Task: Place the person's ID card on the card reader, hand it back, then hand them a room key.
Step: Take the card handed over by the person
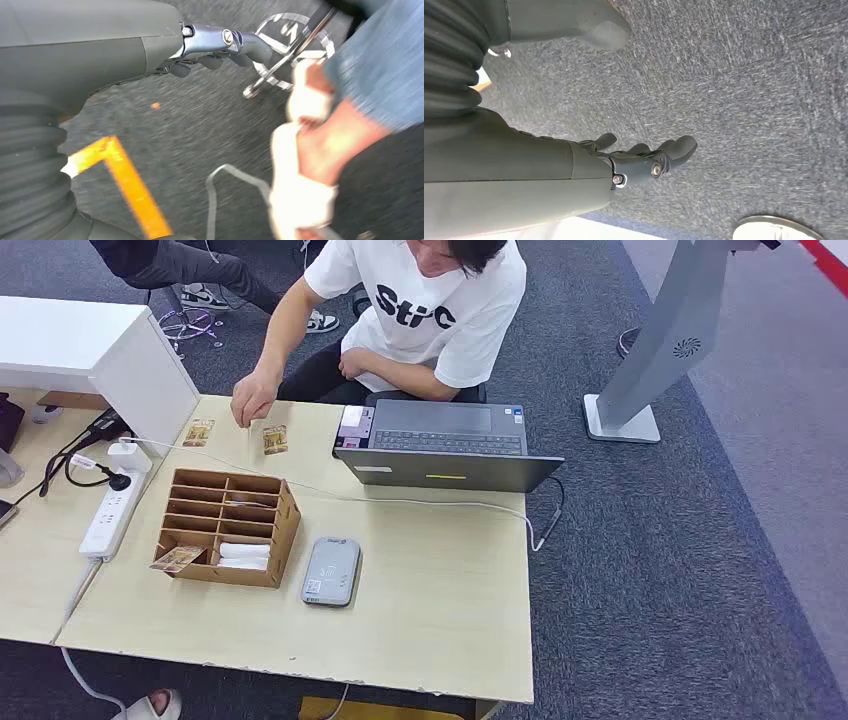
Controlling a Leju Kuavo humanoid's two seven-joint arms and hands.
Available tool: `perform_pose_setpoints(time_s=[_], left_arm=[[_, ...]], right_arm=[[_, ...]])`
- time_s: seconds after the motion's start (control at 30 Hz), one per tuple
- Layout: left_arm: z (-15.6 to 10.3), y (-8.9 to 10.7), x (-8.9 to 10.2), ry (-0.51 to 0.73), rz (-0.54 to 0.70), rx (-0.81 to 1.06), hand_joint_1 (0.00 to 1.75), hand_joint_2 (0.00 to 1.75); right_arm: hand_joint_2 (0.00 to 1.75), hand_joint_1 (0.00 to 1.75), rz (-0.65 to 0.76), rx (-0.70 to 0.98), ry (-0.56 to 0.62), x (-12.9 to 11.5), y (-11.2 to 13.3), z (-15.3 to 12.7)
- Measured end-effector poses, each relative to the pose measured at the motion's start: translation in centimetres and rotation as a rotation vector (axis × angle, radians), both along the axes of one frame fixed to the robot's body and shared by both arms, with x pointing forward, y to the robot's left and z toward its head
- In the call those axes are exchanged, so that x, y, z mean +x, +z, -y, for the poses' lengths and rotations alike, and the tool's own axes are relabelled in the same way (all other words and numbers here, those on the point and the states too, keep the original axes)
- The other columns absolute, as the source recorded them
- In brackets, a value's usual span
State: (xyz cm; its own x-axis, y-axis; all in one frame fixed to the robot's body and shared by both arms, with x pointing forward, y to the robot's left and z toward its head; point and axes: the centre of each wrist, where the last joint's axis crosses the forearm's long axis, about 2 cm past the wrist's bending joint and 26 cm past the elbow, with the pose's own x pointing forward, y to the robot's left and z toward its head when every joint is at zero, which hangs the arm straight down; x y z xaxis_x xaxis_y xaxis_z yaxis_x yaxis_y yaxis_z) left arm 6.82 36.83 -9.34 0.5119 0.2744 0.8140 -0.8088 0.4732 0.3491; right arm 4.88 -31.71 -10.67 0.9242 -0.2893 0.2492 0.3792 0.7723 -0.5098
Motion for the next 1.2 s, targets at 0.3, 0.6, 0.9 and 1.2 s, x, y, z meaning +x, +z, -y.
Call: perform_pose_setpoints(time_s=[0.3, 0.6, 0.9, 1.2], left_arm=[[-4.3, 1.8, 0.5, 0.096, 0.107, 0.195, 0.00, 1.75], [-7.9, 5.5, 1.5, 0.124, 0.290, 0.400, 0.00, 1.75], [-8.5, 9.8, 2.5, 0.039, 0.485, 0.543, 0.00, 1.75], [-8.3, 16.3, 5.7, -0.150, 0.697, 0.741, 0.00, 1.75]], right_arm=[[1.75, 0.00, -0.013, -0.007, -0.038, 0.1, 0.0, -0.5], [1.75, 0.00, -0.029, 0.010, -0.052, 0.1, 0.0, -1.3], [1.75, 0.00, -0.043, 0.036, -0.068, 0.1, 0.0, -2.2], [1.75, 0.00, -0.045, 0.058, -0.074, 0.3, 0.0, -2.7]])
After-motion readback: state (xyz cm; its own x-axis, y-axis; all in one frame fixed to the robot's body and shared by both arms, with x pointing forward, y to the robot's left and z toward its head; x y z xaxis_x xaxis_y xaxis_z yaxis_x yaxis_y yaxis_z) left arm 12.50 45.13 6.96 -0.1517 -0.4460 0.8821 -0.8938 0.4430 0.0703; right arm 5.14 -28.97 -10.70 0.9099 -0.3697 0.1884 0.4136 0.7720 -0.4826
